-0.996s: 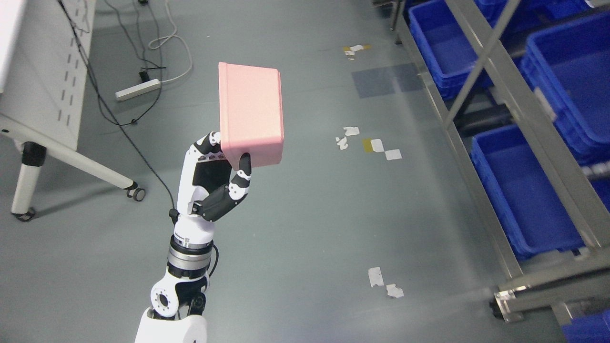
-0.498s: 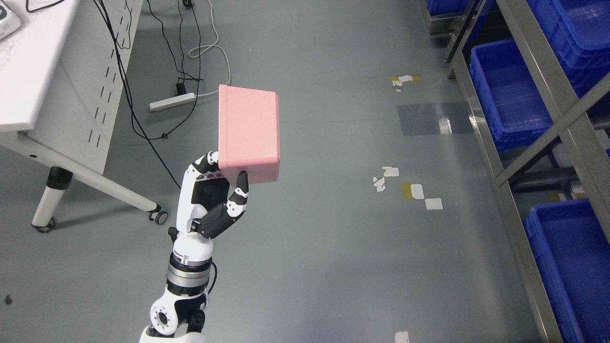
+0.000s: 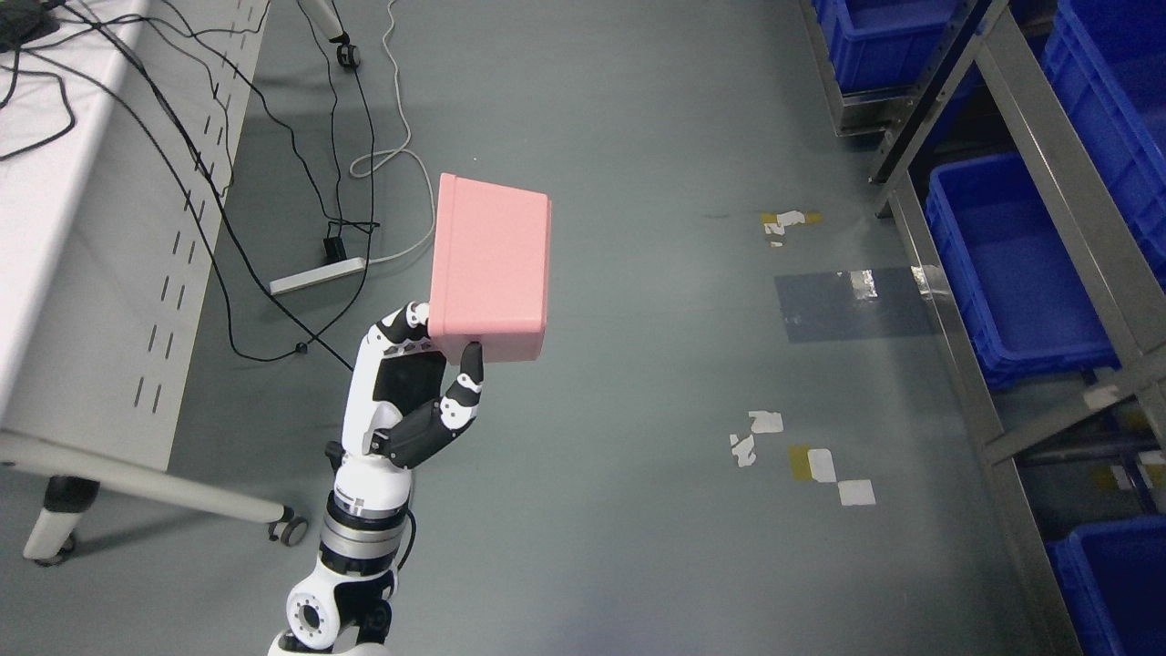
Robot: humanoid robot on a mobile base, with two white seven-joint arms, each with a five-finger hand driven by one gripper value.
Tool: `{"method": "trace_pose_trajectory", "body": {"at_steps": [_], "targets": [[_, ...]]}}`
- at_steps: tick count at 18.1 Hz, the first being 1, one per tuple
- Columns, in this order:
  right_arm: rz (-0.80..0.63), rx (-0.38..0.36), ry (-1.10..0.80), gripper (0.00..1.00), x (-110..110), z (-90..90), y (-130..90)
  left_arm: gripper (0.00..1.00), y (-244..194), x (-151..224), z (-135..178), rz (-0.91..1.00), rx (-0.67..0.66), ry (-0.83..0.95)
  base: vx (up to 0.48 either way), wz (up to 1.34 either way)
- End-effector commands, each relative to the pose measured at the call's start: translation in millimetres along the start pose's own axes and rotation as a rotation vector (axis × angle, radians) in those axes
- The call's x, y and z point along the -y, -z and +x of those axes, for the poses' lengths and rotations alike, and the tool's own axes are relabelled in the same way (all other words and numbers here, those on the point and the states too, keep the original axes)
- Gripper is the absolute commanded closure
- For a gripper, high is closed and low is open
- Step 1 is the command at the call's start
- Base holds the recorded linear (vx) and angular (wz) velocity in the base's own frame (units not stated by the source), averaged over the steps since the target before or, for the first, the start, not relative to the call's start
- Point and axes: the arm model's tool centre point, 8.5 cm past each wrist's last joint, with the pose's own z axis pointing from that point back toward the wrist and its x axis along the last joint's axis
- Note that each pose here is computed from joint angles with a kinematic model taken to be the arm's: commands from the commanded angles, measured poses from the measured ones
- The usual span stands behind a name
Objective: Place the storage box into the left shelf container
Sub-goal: 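Hold the pink box aloft in the left hand while turning toward the shelf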
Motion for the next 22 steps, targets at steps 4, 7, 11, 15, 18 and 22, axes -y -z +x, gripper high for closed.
{"method": "trace_pose_trajectory", "body": {"at_steps": [4, 7, 11, 15, 18, 22], "targets": [[-0.025, 0.021, 0.020, 0.00, 12, 8.5, 0, 0.95, -28, 14, -3, 0.004, -0.047, -0.020, 0.462, -0.03], [-0.025, 0.021, 0.020, 0.00, 12, 8.5, 0, 0.95, -33, 15, -5, 0.009, -0.058, -0.025, 0.453, -0.01], [-0.025, 0.022, 0.020, 0.00, 12, 9.4, 0, 0.95, -41, 22, -9, -0.001, -0.083, -0.044, 0.480, -0.03], [-0.025, 0.022, 0.020, 0.00, 12, 9.4, 0, 0.95, -57, 36, -19, -0.023, -0.104, -0.063, 0.505, -0.08], [-0.023, 0.022, 0.020, 0.00, 12, 8.6, 0, 0.94, -63, 37, -22, -0.018, -0.119, -0.067, 0.506, -0.39], [-0.023, 0.021, 0.020, 0.00, 12, 8.5, 0, 0.94, -76, 42, -31, -0.010, -0.165, -0.088, 0.457, -0.74]]}}
